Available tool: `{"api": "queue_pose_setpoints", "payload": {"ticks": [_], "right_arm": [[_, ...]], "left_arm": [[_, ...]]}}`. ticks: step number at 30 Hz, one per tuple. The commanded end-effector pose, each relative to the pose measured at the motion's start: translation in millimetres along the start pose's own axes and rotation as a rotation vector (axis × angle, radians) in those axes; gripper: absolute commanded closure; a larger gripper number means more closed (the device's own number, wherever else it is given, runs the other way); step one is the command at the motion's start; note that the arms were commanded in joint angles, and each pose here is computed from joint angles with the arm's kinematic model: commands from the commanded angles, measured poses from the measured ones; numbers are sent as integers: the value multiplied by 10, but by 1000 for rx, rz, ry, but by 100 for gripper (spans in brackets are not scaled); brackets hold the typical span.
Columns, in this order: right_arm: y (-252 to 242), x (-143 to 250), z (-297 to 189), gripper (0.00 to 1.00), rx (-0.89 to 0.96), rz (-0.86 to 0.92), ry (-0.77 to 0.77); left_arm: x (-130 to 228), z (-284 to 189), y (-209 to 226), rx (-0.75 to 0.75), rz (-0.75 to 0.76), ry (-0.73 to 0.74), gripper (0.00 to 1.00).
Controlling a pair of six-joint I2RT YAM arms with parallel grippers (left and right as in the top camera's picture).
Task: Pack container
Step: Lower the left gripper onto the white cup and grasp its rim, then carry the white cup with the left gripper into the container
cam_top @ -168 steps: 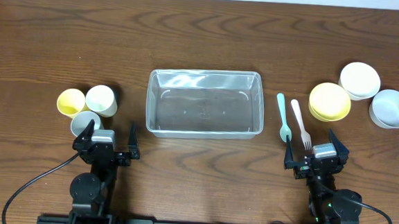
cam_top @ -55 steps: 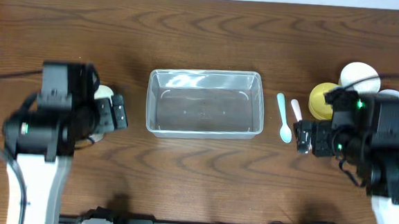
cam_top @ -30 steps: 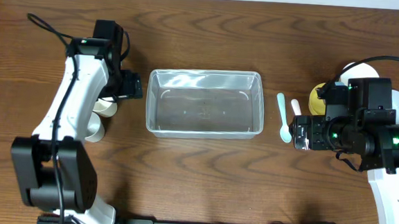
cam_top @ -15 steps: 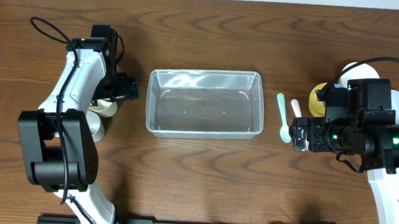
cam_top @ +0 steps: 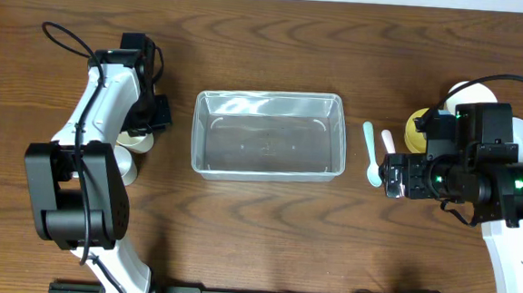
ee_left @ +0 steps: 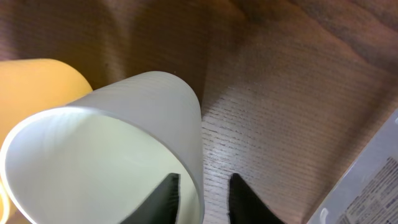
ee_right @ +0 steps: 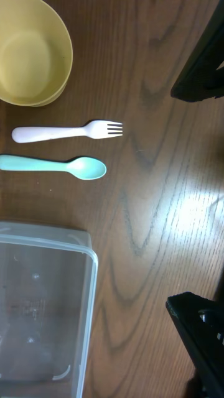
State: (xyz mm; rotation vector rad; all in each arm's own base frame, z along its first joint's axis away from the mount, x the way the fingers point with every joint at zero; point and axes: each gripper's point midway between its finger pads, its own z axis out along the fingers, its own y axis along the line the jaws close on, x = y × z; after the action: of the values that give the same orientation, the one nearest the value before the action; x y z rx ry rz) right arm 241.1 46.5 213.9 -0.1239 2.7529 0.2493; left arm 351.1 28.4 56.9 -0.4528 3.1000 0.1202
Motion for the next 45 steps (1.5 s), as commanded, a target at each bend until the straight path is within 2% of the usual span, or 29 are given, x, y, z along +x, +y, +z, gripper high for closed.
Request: {"api": "queue_pose_setpoints", "payload": {"ticks": [1, 5, 10, 22, 27, 31, 37, 42, 45], "right_arm": [[7, -41, -47, 1, -8, 14, -16], [7, -37, -47, 1, -8, 14, -14], [7, -34, -47, 1, -7, 14, -13], [7, -9, -47, 1, -7, 16, -3], [7, 15, -47, 1, -7, 18, 7], [7, 26, -47, 1, -7, 18, 11], [-6, 17, -47, 1, 0, 18, 8], [-5, 7, -46, 1, 0, 17, 4], [-5, 7, -46, 1, 0, 17, 4]], "left_arm": [[-41, -33, -10, 7, 3, -11, 79], [-41, -33, -10, 7, 3, -11, 81], [-49, -34, -12, 8, 3, -14, 94], [-116, -87, -30, 16, 2, -47, 94], [-287, -387, -149, 48, 43, -140, 94], [-380, -925, -369, 78, 146, -257, 94], [-10, -1675, -843, 125, 303, -335, 94], [504, -1793, -1327, 208, 467, -282, 94], [663, -1724, -1522, 229, 523, -240, 94]]}}
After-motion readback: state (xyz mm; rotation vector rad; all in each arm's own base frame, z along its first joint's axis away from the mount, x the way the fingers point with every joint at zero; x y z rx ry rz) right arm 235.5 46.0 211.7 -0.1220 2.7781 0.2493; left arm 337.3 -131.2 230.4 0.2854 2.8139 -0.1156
